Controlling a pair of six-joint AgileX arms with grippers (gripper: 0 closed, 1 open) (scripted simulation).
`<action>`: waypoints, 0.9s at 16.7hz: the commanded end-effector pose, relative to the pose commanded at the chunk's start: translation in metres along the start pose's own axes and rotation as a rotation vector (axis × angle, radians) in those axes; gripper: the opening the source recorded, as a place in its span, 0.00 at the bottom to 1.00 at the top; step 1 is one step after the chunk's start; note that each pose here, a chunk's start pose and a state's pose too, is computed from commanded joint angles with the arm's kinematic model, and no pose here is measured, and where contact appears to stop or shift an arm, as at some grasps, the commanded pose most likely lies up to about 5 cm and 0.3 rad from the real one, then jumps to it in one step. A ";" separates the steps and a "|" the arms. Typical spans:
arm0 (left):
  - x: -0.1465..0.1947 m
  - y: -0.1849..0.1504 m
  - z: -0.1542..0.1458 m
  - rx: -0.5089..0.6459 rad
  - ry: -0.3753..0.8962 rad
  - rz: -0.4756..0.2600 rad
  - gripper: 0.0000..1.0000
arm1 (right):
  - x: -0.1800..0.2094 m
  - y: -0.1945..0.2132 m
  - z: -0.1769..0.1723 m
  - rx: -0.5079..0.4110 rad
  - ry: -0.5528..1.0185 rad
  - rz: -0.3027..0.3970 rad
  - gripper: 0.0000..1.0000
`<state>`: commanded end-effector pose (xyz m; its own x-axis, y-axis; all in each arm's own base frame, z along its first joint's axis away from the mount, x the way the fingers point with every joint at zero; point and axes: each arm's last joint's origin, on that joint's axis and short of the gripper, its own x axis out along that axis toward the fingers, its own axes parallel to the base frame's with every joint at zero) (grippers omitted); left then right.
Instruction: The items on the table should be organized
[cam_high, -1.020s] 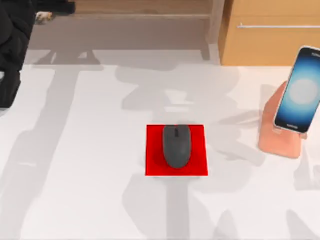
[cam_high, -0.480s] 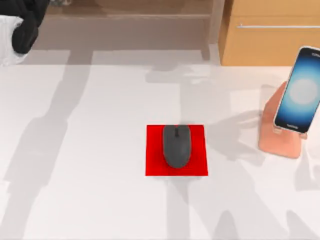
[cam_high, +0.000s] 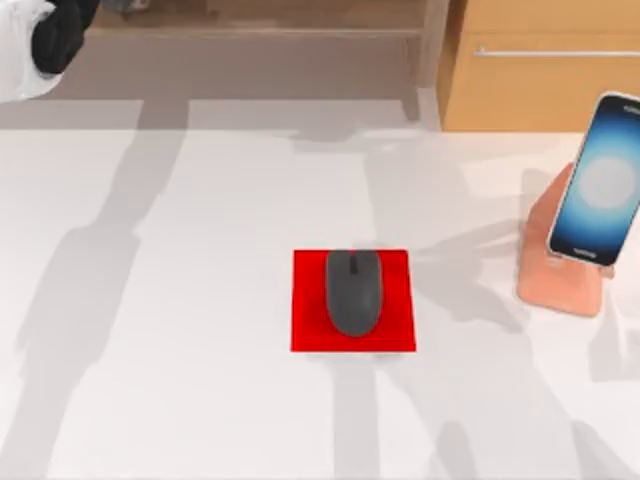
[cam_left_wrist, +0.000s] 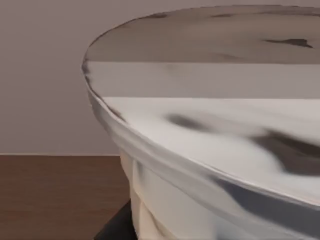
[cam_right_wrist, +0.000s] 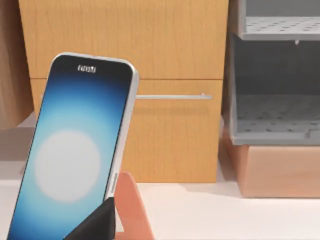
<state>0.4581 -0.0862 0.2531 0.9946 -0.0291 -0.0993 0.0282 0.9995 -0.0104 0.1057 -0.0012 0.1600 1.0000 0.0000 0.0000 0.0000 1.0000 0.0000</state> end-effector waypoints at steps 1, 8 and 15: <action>0.000 0.000 0.000 0.000 0.000 0.000 0.00 | 0.000 0.000 0.000 0.000 0.000 0.000 1.00; -0.005 -0.005 0.016 -0.129 -0.011 0.035 0.00 | 0.000 0.000 0.000 0.000 0.000 0.000 1.00; -0.017 -0.026 0.018 -0.240 0.059 0.009 0.00 | 0.000 0.000 0.000 0.000 0.000 0.000 1.00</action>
<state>0.4418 -0.1114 0.2726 0.9869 -0.0281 -0.1588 -0.0118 0.9694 -0.2450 0.1057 -0.0012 0.1600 1.0000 0.0000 0.0000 0.0000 1.0000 0.0000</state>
